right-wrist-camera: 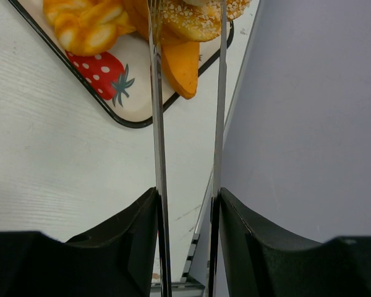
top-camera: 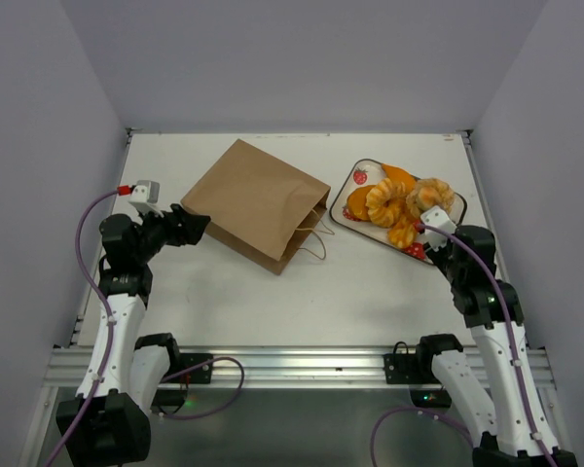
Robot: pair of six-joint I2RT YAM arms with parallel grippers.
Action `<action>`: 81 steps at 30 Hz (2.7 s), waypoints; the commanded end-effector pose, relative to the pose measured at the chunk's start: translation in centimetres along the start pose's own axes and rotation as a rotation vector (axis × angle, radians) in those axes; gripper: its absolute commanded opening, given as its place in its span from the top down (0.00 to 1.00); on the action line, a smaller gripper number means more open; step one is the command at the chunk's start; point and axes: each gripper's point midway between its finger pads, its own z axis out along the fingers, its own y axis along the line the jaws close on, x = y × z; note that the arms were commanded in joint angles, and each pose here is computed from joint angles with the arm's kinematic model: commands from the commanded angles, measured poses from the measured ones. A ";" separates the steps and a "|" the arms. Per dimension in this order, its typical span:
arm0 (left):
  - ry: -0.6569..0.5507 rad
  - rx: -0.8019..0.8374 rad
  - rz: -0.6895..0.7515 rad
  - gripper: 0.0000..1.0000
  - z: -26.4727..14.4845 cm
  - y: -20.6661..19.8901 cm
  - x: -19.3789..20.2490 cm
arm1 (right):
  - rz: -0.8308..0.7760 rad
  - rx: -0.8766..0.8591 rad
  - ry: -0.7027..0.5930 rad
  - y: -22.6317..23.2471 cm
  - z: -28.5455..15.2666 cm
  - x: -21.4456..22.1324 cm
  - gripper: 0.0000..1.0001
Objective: Take the fake bread out of the paper bag
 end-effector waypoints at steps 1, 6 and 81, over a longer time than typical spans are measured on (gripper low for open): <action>-0.009 0.011 0.028 0.18 0.0 -0.3 -0.3 | 0.039 0.040 -0.071 -1.5 -1.0 -1.9 0.55; -0.009 0.011 0.030 0.18 0.1 -0.3 -0.3 | 0.053 0.034 -0.100 -1.7 -1.4 -2.5 0.55; 0.217 0.192 0.503 0.20 4.0 -16.9 4.6 | 0.151 -0.560 -0.334 7.3 -2.4 -9.4 0.58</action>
